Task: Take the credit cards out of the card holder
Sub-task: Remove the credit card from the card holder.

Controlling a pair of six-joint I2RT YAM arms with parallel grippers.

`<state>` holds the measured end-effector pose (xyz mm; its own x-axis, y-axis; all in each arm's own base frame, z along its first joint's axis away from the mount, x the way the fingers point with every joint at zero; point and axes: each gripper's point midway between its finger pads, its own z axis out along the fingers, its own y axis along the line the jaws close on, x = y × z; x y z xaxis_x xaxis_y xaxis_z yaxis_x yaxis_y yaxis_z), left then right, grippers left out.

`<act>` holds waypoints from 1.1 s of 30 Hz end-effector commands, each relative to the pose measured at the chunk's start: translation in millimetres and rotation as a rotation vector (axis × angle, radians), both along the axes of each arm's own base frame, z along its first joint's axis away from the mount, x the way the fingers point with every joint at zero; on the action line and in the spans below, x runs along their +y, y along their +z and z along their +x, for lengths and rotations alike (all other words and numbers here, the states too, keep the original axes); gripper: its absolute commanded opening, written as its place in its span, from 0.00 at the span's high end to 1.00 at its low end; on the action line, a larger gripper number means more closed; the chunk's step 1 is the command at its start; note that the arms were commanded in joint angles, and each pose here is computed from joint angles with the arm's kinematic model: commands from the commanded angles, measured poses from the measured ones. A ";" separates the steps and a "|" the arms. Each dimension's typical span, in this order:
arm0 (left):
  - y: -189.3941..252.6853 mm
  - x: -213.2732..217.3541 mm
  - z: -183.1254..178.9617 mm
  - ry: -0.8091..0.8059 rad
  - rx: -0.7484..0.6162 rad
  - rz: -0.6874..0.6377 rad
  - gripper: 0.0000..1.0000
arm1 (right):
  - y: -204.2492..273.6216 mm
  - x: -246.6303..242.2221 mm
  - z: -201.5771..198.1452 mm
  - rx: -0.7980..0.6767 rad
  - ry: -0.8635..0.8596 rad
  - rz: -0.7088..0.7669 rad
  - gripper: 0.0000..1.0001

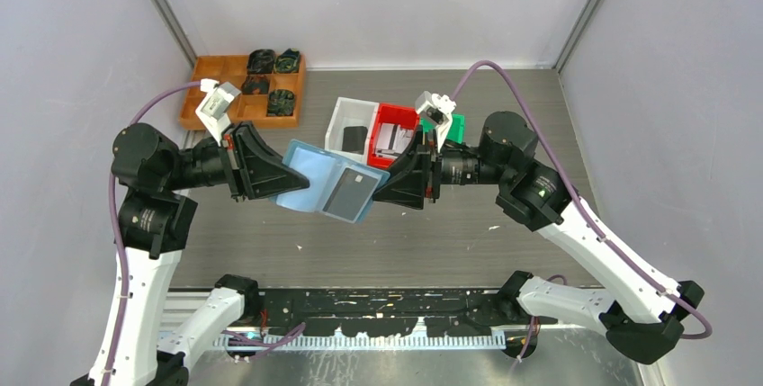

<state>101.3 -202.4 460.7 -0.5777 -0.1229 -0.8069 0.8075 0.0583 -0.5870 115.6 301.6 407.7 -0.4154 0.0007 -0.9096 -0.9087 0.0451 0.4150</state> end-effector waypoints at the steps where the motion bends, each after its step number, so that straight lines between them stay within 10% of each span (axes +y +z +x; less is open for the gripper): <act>1: 18.0 1.7 -11.0 -0.016 -0.098 -0.020 1.00 | 29.5 -2.3 0.1 -0.058 -0.010 0.076 0.53; 33: 12.2 1.7 -6.8 -0.001 -0.112 -0.006 1.00 | 23.0 8.9 38.8 0.151 -0.204 0.112 0.38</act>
<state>103.9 -202.1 460.9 -0.5459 -0.1320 -0.8274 0.8272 0.0724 -0.5573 130.9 312.4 414.3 -0.5328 0.0616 -0.8440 -0.8405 0.0775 0.5363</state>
